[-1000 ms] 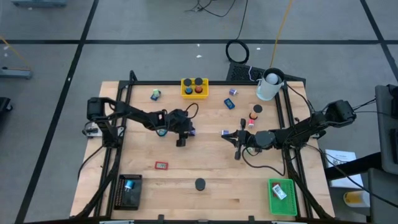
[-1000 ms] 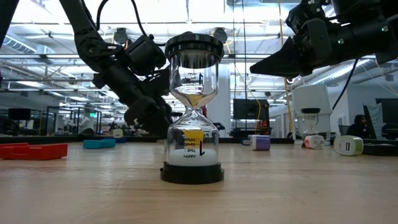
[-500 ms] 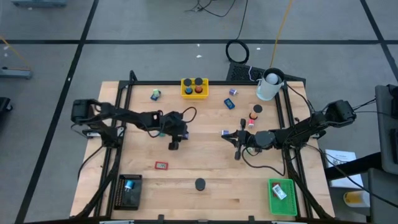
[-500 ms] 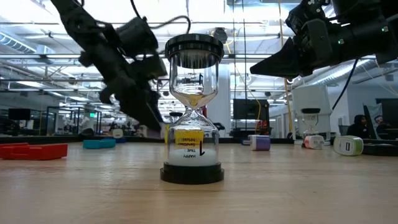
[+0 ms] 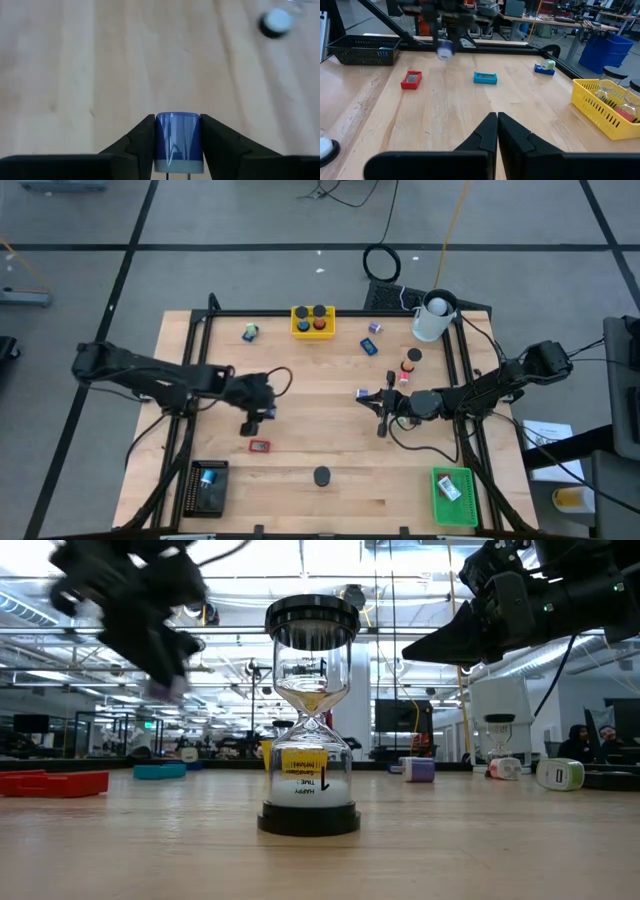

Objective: Pick & Place Office items
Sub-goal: Put the purple charger adapter into the black bin

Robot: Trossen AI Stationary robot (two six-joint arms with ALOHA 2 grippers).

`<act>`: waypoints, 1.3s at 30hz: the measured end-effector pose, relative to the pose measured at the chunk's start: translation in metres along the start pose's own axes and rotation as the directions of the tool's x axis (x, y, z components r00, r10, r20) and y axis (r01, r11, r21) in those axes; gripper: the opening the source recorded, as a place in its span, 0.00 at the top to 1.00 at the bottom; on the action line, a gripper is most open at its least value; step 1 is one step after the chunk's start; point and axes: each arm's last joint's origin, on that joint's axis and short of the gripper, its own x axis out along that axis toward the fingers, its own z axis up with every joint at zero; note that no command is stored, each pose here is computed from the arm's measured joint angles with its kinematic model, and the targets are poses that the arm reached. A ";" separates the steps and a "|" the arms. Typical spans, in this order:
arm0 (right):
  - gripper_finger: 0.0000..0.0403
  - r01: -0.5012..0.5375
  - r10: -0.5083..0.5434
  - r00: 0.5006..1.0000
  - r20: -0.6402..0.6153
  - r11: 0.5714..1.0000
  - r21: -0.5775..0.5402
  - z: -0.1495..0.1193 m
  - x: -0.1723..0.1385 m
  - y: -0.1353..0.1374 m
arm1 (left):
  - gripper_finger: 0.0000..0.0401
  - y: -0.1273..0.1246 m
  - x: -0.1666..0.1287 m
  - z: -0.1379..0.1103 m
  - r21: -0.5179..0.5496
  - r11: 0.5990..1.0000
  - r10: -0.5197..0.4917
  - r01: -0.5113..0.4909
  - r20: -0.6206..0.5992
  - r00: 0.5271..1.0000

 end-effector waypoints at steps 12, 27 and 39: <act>0.98 0.001 -0.001 1.000 0.000 1.000 0.000 0.000 0.000 0.000 | 0.64 -0.059 -0.056 -0.028 -0.226 0.964 -0.152 0.143 -0.020 0.988; 0.98 0.001 -0.001 1.000 0.000 1.000 0.000 0.000 0.000 0.000 | 0.63 -0.132 -0.062 -0.069 -0.505 0.851 -0.295 0.143 -0.234 0.926; 0.98 0.002 -0.002 1.000 -0.001 1.000 0.007 0.000 0.000 0.000 | 0.63 -0.176 -0.033 -0.091 -0.524 0.849 -0.277 0.061 -0.345 0.897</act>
